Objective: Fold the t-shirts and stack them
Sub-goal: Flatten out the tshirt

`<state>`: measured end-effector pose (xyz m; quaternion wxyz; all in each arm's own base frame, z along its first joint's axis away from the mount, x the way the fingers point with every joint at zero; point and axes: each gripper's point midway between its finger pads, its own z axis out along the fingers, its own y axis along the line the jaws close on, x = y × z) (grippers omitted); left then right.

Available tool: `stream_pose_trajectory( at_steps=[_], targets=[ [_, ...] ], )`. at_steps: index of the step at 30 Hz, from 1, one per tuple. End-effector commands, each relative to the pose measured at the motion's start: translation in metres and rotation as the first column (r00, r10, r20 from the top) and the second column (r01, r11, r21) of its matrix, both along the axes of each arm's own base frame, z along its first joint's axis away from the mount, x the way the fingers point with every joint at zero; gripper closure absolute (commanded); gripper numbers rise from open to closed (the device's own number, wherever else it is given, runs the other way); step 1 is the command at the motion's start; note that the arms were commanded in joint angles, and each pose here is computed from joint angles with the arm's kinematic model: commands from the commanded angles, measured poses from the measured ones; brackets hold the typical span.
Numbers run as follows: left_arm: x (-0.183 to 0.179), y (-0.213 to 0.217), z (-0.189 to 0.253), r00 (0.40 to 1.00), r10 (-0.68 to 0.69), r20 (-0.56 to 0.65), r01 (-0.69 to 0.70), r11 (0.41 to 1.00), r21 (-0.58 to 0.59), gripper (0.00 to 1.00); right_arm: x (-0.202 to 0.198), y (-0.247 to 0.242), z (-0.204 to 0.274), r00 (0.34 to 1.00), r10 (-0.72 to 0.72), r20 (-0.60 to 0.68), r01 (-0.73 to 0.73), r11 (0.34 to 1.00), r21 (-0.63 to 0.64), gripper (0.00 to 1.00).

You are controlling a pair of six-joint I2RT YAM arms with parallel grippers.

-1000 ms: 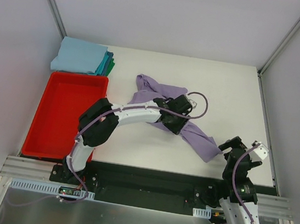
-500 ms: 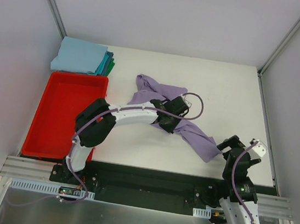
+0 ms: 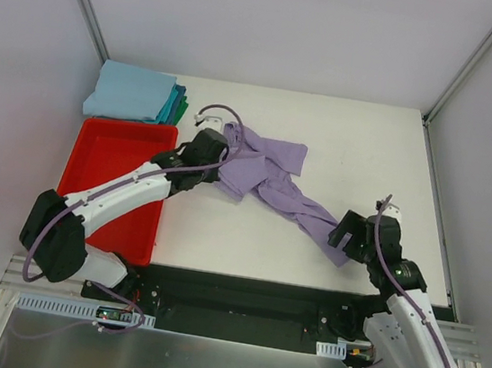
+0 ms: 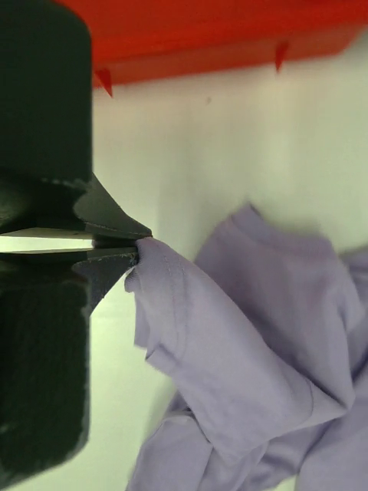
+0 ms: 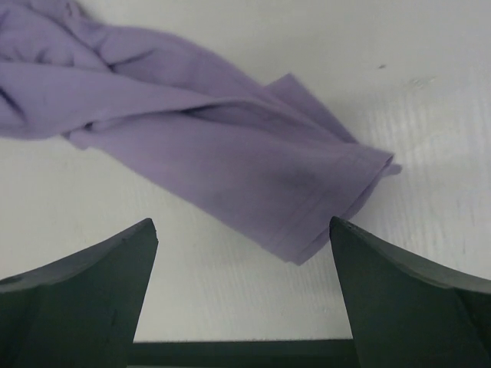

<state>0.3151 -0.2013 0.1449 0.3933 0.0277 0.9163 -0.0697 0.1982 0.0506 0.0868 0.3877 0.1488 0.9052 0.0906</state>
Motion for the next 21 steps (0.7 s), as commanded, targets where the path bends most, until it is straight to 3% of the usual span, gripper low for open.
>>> stream_pose_trajectory(
  at_steps=[1, 4, 7, 13, 21],
  targets=[
    [-0.003, 0.046, 0.003, 0.982, 0.170, 0.080, -0.174, 0.984, 0.041, 1.00, -0.037, 0.026, -0.003, 0.983, 0.091, -0.161, -0.076, 0.993, 0.092, 0.03],
    [-0.004, 0.068, 0.005, 0.962, 0.245, 0.116, -0.253, 0.966, 0.054, 1.00, -0.053, 0.034, -0.012, 0.969, 0.134, -0.209, -0.119, 0.989, 0.085, 0.02],
    [-0.006, 0.092, 0.007, 0.938, 0.322, 0.130, -0.328, 0.944, 0.031, 1.00, -0.059, 0.020, -0.020, 0.972, 0.060, -0.229, -0.058, 0.998, 0.017, 0.02],
    [-0.018, 0.144, 0.013, 0.853, 0.497, 0.157, -0.495, 0.867, -0.058, 1.00, -0.048, 0.006, -0.011, 0.990, -0.028, -0.136, 0.027, 1.000, -0.010, 0.03],
    [-0.022, 0.140, 0.014, 0.877, 0.458, 0.144, -0.447, 0.889, -0.101, 1.00, -0.047, 0.020, -0.023, 0.985, -0.003, -0.170, 0.010, 0.999, 0.044, 0.03]
  ],
)
